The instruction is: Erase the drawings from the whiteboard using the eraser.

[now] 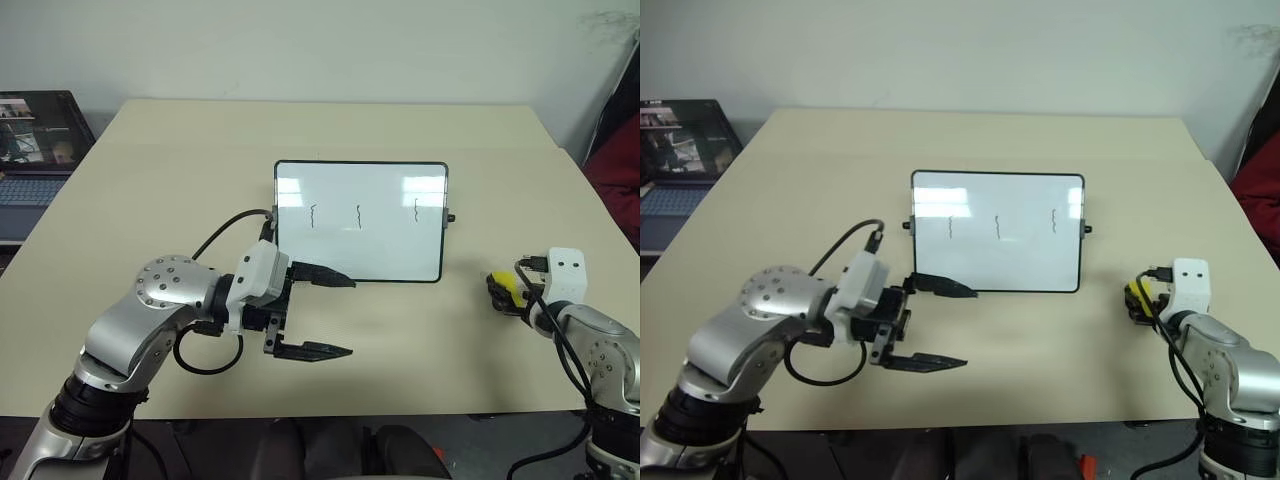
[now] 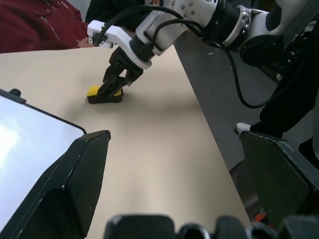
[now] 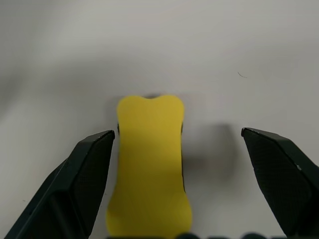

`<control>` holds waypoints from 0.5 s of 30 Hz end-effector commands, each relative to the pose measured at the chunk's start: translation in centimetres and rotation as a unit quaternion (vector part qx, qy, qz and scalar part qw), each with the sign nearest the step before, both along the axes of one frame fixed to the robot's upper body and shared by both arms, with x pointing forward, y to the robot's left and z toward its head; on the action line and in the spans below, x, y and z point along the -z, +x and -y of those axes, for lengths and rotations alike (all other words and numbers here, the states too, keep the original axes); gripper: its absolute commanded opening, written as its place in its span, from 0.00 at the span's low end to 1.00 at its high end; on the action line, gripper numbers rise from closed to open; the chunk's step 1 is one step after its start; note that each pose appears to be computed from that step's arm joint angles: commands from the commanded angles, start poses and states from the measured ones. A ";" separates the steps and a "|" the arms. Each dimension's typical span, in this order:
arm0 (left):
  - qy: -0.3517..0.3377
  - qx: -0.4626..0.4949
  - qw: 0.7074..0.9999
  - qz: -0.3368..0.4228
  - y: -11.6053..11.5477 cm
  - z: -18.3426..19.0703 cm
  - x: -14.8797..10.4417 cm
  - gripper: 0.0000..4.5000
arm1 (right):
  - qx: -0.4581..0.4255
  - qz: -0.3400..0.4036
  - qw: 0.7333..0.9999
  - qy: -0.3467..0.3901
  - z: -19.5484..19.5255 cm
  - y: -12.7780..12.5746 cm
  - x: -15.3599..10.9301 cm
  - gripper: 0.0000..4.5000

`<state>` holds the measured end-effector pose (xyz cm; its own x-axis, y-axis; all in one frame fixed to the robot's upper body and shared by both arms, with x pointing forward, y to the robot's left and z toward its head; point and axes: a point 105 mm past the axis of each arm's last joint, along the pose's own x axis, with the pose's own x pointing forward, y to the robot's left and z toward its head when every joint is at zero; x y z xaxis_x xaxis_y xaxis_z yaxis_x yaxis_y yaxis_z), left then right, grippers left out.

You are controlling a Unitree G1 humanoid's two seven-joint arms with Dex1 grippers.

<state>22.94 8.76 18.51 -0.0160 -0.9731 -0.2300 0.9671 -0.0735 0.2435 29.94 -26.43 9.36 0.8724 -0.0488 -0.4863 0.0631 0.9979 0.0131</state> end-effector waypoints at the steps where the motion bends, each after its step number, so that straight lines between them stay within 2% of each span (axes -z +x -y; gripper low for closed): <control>1: -0.002 -0.015 1.000 0.027 0.5 -0.5 -0.7 1.00 | 0.000 0.023 1.000 -0.017 0.4 0.3 -1.2 0.99; 7: -0.007 -0.041 0.999 0.026 1.1 -1.1 -0.6 1.00 | -0.009 0.018 1.000 -0.023 0.1 0.5 -0.8 0.99; 8: -0.007 -0.043 0.999 0.025 1.1 -1.1 -0.5 1.00 | -0.010 0.016 1.000 -0.024 0.0 0.5 -0.7 0.96; 10: -0.007 -0.045 0.999 0.023 1.0 -1.2 -0.4 1.00 | -0.012 0.016 1.000 -0.025 0.0 0.5 -0.6 0.86; 15: -0.009 -0.051 0.998 0.023 0.9 -1.3 -0.3 1.00 | -0.013 0.015 0.999 -0.026 -0.1 0.6 -0.4 0.47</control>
